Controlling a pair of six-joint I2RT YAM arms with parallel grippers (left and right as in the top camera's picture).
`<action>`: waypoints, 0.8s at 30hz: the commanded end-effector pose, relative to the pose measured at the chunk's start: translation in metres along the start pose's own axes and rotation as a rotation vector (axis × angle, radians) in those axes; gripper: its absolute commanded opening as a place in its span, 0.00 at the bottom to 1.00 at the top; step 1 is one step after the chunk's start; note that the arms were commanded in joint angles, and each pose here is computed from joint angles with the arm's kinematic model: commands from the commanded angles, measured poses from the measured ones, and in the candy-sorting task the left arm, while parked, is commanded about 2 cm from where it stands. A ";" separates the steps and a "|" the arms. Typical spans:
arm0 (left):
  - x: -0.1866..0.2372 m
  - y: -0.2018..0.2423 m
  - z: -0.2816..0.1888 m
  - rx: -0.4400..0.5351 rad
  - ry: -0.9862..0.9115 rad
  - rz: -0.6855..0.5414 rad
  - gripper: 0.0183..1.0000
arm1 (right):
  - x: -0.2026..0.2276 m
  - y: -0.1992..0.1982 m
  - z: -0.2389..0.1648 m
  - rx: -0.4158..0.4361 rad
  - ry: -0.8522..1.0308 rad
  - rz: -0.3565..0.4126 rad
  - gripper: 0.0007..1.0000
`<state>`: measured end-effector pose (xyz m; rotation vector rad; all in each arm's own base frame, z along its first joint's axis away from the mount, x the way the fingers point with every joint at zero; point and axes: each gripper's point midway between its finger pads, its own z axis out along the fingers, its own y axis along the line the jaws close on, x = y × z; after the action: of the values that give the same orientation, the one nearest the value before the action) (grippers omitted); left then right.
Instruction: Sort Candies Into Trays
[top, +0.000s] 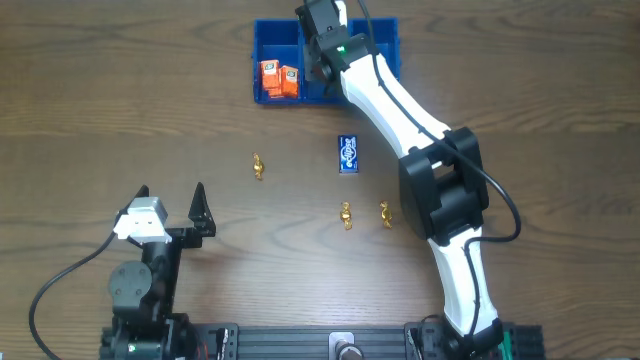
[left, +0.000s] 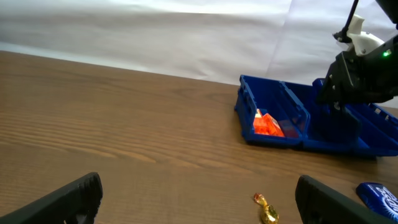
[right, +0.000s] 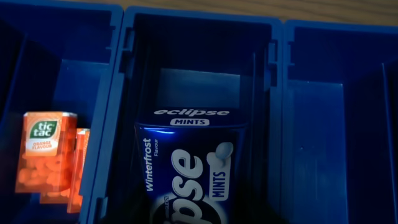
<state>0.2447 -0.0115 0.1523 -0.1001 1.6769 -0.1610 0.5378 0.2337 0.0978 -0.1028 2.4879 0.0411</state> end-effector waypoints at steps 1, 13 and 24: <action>0.016 0.002 0.001 -0.004 0.051 0.014 1.00 | -0.012 0.000 -0.006 -0.030 -0.023 0.018 0.67; 0.016 0.002 0.001 -0.005 0.051 0.013 1.00 | -0.052 -0.009 -0.101 -0.050 -0.067 0.043 0.89; 0.016 0.002 0.001 -0.004 0.051 0.013 1.00 | 0.075 -0.038 -0.086 0.067 0.341 0.051 0.93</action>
<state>0.2447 -0.0115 0.1523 -0.1001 1.6769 -0.1610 0.4518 0.1984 0.1810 -0.0883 2.6670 0.0221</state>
